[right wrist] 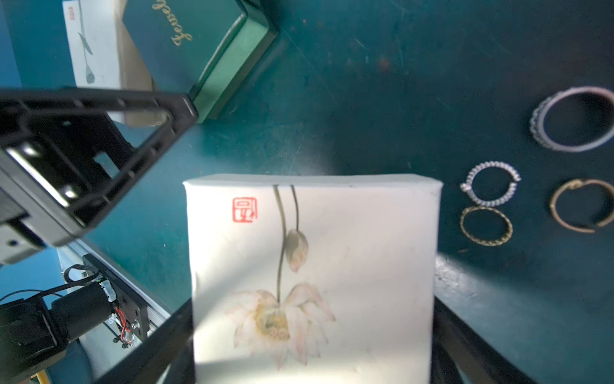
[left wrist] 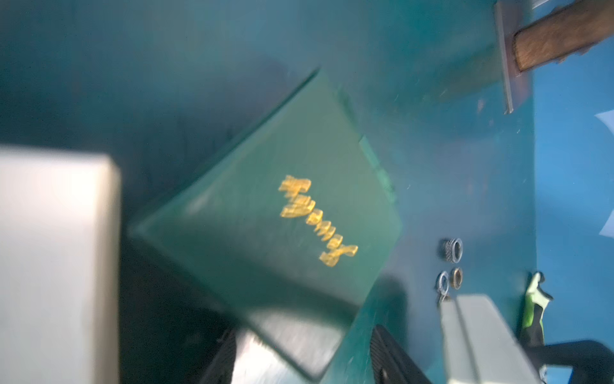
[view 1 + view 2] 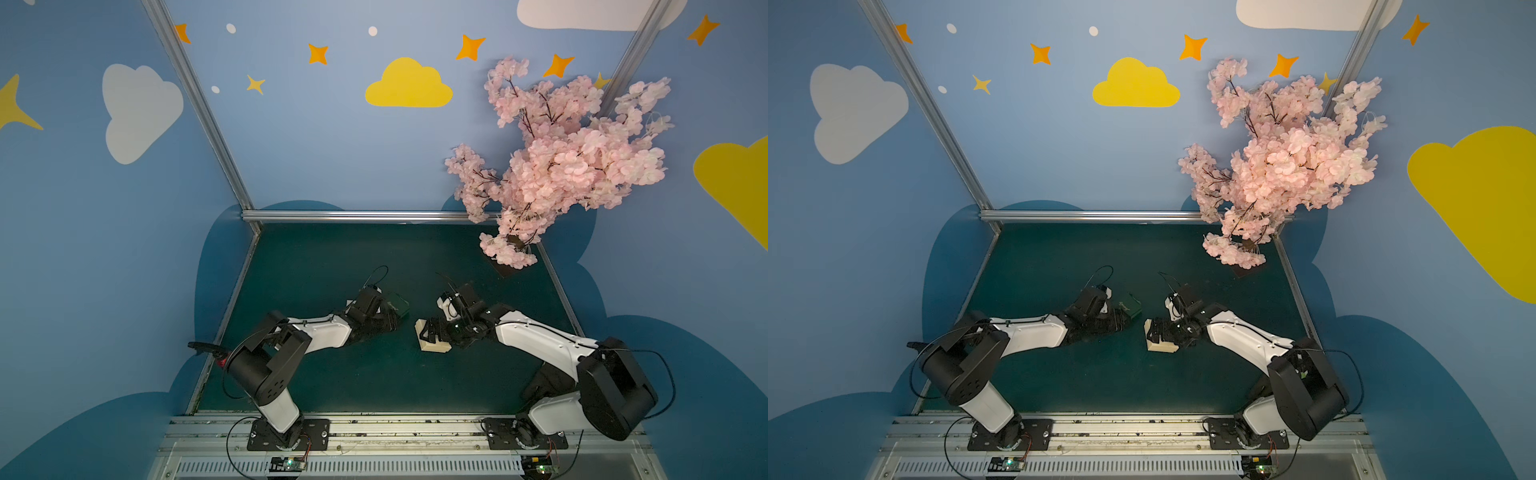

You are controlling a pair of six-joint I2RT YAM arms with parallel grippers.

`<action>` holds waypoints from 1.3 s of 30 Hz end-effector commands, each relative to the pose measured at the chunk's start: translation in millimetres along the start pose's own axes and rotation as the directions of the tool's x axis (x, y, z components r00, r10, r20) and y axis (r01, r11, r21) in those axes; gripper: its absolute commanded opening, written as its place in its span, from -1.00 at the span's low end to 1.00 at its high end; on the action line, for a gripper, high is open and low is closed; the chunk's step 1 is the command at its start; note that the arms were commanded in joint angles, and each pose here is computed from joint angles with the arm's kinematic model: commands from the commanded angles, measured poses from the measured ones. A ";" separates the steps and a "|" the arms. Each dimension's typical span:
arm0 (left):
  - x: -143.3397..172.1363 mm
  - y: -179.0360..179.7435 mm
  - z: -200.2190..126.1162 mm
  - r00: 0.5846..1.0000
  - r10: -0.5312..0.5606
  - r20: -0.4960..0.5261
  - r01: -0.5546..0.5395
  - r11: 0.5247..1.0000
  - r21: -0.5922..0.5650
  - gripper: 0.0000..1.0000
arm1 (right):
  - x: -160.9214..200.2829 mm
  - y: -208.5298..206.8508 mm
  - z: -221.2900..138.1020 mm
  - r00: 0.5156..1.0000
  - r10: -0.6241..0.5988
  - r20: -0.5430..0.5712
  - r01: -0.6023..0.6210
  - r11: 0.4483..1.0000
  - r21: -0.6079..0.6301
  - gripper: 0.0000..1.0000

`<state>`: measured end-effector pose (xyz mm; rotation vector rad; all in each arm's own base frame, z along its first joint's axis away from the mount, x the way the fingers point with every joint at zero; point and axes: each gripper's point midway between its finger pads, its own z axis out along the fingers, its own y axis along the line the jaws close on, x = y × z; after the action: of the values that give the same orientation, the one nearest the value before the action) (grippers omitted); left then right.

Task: Take the rings out of the lift-off lid box
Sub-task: Move the jewelry box to the center of the board, then open the lid on the jewelry box.

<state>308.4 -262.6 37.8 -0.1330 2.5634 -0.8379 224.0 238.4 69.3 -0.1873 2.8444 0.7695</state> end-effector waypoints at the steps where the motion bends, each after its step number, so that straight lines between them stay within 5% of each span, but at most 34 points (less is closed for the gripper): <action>1: 6.0 -9.7 -10.8 1.000 -0.010 -0.015 0.011 0.999 0.048 0.37 | -1.2 0.3 3.2 1.000 0.008 0.010 -0.008 1.000 -0.015 0.88; 39: 37.7 -40.1 -22.8 0.998 -0.047 -0.044 0.054 0.982 0.181 0.26 | -7.3 12.6 9.6 0.996 0.077 0.035 -0.074 0.994 -0.084 0.89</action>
<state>263.8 -287.8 64.4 -0.1325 2.5156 -1.0775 234.5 252.0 70.9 -0.0723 2.7951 0.8767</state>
